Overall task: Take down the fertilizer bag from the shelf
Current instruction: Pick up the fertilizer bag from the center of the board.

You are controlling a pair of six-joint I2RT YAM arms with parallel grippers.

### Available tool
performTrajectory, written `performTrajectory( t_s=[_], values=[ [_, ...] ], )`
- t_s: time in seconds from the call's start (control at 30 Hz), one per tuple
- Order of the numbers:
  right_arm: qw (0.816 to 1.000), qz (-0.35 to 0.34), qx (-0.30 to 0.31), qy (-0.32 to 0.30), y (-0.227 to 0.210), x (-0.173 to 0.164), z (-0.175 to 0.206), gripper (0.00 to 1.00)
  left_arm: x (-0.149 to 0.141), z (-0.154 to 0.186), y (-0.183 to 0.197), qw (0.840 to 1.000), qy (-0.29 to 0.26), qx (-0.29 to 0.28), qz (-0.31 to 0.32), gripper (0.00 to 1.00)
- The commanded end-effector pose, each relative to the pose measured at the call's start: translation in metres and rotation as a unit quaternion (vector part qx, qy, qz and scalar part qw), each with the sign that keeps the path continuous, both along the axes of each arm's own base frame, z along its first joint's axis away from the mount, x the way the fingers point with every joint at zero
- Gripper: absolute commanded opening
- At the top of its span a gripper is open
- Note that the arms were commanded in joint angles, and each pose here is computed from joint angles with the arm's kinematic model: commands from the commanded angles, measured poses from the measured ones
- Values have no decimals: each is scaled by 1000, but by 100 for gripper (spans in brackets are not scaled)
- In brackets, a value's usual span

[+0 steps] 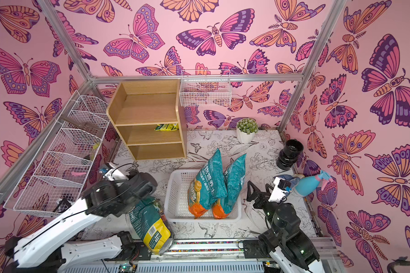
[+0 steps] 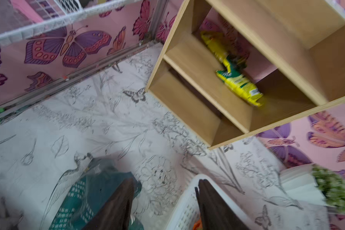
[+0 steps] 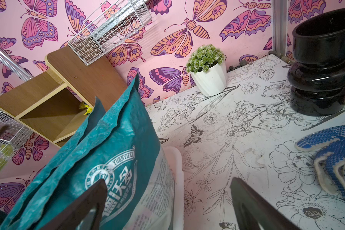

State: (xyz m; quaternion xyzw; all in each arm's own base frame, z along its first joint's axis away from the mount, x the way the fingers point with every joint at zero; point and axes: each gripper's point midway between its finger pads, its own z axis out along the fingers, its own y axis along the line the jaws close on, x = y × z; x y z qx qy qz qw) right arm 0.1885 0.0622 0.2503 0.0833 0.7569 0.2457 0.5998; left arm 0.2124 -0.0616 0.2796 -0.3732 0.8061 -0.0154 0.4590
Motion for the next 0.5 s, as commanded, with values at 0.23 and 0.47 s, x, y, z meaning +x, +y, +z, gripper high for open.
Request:
performTrajectory(
  t_s=[0.23,0.47],
  values=[
    [1000,-5,-1,-11,-5,-5,2,99,-51,-60,34,991,115,-20,62,100],
    [1000,-5,-3,-8,-5,-5,2,99,-39,-93,14,991,135,2,16,100]
  ],
)
